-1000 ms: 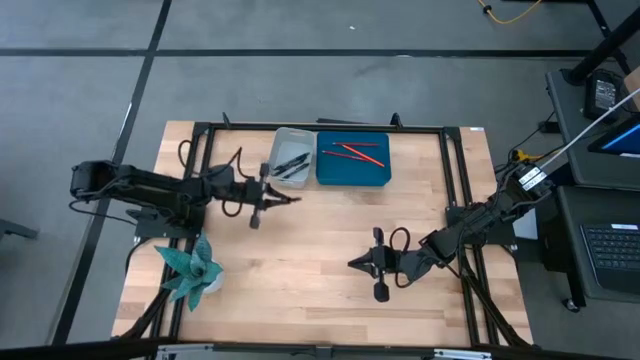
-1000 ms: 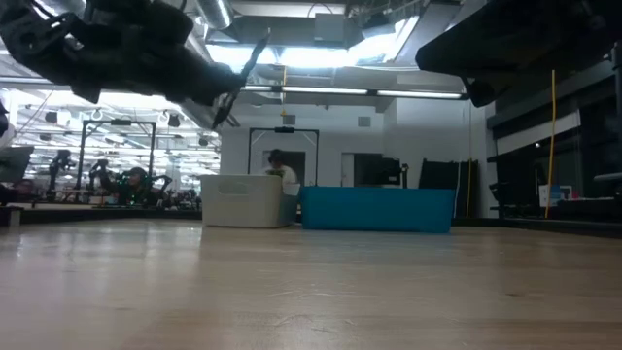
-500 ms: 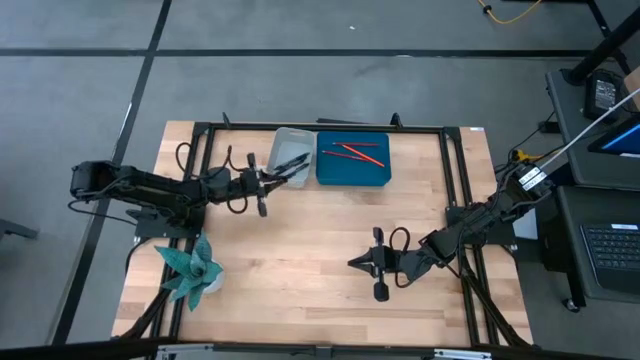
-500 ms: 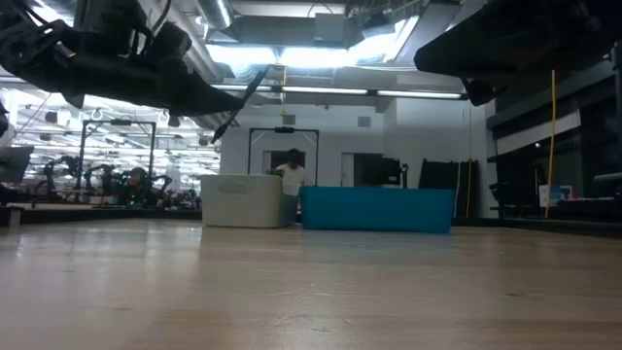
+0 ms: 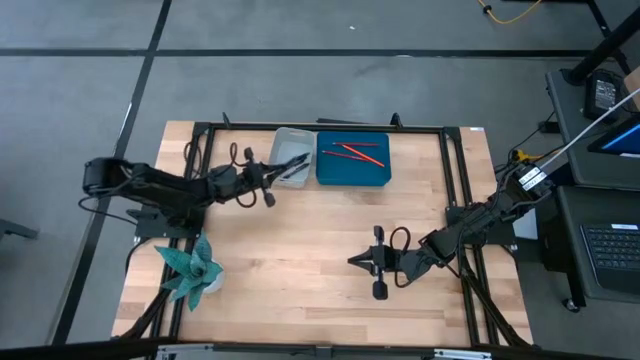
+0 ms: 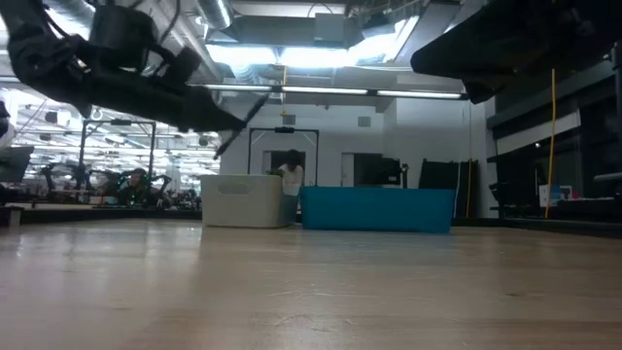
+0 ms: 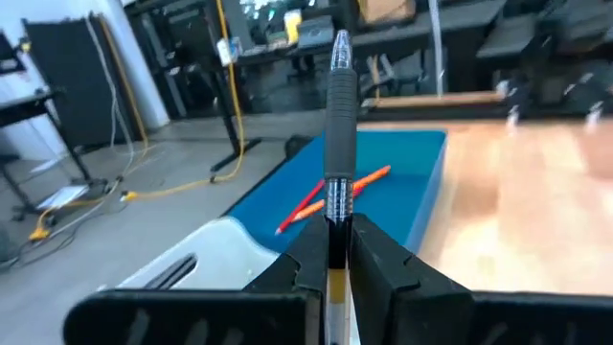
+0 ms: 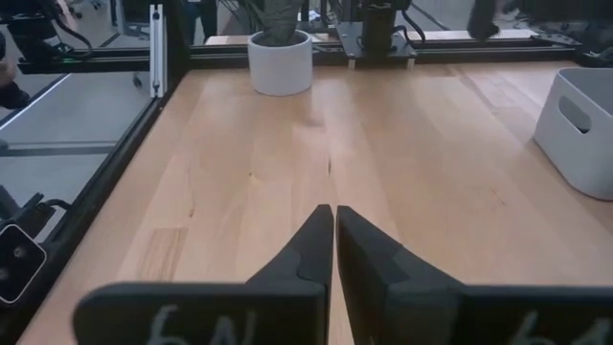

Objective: Sort pens & pencils
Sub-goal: Put the black pen into the gray bin

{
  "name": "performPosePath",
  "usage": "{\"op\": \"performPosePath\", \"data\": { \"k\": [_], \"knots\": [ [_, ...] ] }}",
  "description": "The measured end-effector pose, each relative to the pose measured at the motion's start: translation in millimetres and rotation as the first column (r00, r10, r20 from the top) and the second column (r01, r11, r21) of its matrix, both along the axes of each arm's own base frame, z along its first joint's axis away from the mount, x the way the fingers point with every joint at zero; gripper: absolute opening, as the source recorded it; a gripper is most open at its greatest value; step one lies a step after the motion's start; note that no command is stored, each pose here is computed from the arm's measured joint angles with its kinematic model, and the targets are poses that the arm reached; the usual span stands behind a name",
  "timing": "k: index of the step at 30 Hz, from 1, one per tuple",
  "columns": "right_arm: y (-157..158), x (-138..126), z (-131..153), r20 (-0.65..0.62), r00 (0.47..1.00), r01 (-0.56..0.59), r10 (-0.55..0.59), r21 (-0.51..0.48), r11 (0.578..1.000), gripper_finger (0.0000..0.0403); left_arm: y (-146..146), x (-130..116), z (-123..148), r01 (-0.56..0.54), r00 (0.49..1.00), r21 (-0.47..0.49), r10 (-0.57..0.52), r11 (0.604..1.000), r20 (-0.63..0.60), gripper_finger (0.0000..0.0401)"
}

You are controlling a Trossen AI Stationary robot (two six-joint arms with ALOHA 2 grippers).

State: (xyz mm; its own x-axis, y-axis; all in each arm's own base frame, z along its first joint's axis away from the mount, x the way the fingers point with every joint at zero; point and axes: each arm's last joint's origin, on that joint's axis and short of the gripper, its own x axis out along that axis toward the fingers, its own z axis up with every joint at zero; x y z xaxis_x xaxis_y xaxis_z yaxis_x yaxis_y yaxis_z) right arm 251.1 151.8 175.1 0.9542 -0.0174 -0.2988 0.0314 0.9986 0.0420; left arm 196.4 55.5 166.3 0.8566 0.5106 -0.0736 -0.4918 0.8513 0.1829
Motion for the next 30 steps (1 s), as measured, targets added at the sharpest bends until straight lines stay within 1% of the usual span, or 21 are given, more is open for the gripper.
{"op": "performPosePath", "data": {
  "k": [2,5,12,15,20,23,26,28,30],
  "knots": [
    [0,0,0,0.0,1.0,0.0,0.0,0.0,1.0,0.002,6,4,-3,-0.016,1.0,-0.008,0.016,1.0,-0.025,0.0018],
    [0,0,0,0.0,1.0,-0.004,0.004,-0.013,1.0,0.002,15,12,-3,-0.01,0.999,-0.017,0.01,1.0,-0.038,0.0018],
    [0,0,0,0.0,1.0,-0.006,0.006,-0.019,1.0,0.002,42,29,5,-0.023,0.999,-0.018,0.022,1.0,-0.024,0.0018],
    [0,0,0,0.0,1.0,-0.006,0.006,-0.019,1.0,0.002,52,31,2,-0.048,0.998,-0.057,0.045,0.997,-0.053,0.0018],
    [0,0,0,0.0,1.0,-0.006,0.006,-0.019,1.0,0.002,65,36,-2,-0.028,0.994,-0.165,0.01,0.986,-0.109,0.0018],
    [0,0,0,0.0,1.0,-0.006,0.006,-0.017,1.0,0.002,71,39,0,-0.05,0.985,-0.205,0.014,0.978,-0.171,0.0018],
    [0,0,0,-0.001,1.0,-0.006,0.006,-0.017,1.0,0.002,79,45,5,-0.091,0.968,-0.265,0.022,0.96,-0.25,0.0018],
    [0,0,0,-0.001,1.0,-0.006,0.006,-0.018,1.0,0.002,84,47,9,-0.131,0.944,-0.312,0.022,0.941,-0.33,0.0018],
    [0,0,0,-0.001,1.0,-0.006,0.006,-0.018,1.0,0.002,89,49,13,-0.166,0.917,-0.338,0.019,0.926,-0.398,0.0018]
  ]
}}
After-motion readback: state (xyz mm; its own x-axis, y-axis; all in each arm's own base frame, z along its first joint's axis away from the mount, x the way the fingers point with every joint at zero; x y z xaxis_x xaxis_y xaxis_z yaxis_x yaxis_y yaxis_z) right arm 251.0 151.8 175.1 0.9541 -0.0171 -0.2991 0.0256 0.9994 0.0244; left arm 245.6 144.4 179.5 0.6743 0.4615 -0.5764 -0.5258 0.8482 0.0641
